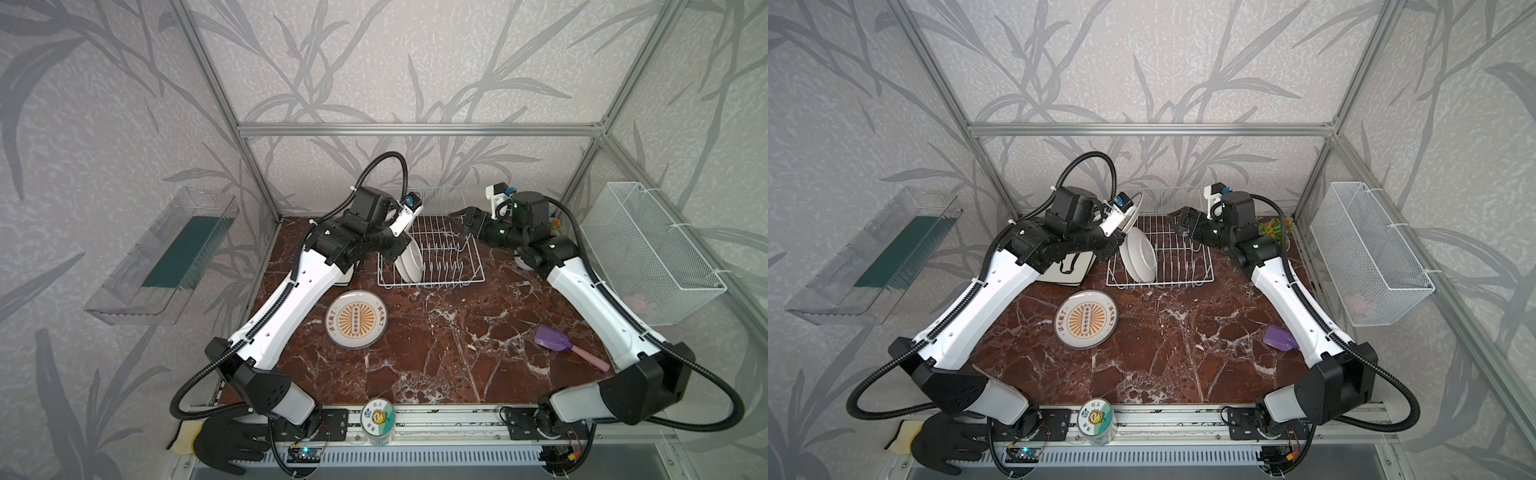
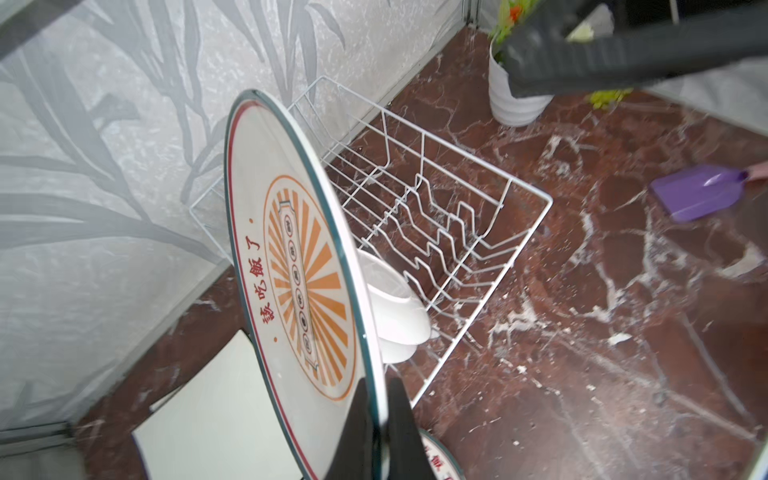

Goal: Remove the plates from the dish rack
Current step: 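Carry the printed plate toward the right gripper while the right gripper reaches in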

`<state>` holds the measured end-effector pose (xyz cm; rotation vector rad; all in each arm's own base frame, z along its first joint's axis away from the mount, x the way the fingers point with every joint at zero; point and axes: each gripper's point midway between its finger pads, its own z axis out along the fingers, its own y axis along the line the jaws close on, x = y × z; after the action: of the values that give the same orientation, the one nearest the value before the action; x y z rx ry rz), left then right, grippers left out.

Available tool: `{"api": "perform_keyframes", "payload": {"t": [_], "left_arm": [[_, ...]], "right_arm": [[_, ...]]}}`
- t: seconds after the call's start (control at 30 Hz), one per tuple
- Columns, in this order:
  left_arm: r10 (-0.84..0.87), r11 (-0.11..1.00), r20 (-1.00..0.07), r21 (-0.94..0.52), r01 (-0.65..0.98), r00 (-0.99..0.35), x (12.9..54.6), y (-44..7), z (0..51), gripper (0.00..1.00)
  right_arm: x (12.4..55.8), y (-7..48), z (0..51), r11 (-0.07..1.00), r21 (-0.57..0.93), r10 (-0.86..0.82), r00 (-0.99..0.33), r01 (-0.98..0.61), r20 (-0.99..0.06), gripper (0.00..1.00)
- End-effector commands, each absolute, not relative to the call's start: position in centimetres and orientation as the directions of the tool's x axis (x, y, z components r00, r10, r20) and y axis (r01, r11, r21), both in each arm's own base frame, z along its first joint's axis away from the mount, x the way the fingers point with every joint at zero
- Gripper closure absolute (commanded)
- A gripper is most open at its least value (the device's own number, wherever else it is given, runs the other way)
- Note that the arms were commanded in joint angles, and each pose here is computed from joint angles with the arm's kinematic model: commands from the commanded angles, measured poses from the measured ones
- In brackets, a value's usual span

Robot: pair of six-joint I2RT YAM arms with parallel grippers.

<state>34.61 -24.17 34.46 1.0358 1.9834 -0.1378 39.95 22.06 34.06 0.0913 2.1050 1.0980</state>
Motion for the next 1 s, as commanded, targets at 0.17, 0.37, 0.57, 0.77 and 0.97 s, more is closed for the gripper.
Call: {"api": "perform_keyframes", "payload": {"t": [0.17, 0.37, 0.57, 0.77, 0.97], "left_arm": [[0.818, 0.41, -0.573, 0.637, 0.653, 0.046, 33.7, -24.4, 35.5, 1.0], [0.871, 0.296, -0.477, 0.698, 0.652, 0.116, 33.2, -25.1, 34.0, 1.0], [0.896, 0.206, -0.402, 0.75, 0.629, 0.186, 32.9, -26.0, 33.5, 1.0], [0.928, 0.115, -0.306, 0.778, 0.617, 0.212, 32.9, -26.2, 32.2, 1.0], [0.951, 0.078, -0.233, 0.815, 0.574, 0.202, 33.5, -25.9, 30.8, 1.0]], "right_arm": [[40.9, 23.6, 34.9, 0.512, 0.828, 0.436, -0.761, -0.228, -0.48, 0.01], [40.9, 24.1, 34.1, 0.502, 0.839, 0.43, -0.782, -0.209, -0.452, 0.01], [40.7, 25.5, 32.3, 0.506, 0.845, 0.388, -0.83, -0.172, -0.402, 0.1], [40.8, 26.7, 30.4, 0.5, 0.858, 0.361, -0.871, -0.12, -0.332, 0.34], [40.8, 27.1, 29.6, 0.495, 0.864, 0.357, -0.883, -0.099, -0.305, 0.61]]}}
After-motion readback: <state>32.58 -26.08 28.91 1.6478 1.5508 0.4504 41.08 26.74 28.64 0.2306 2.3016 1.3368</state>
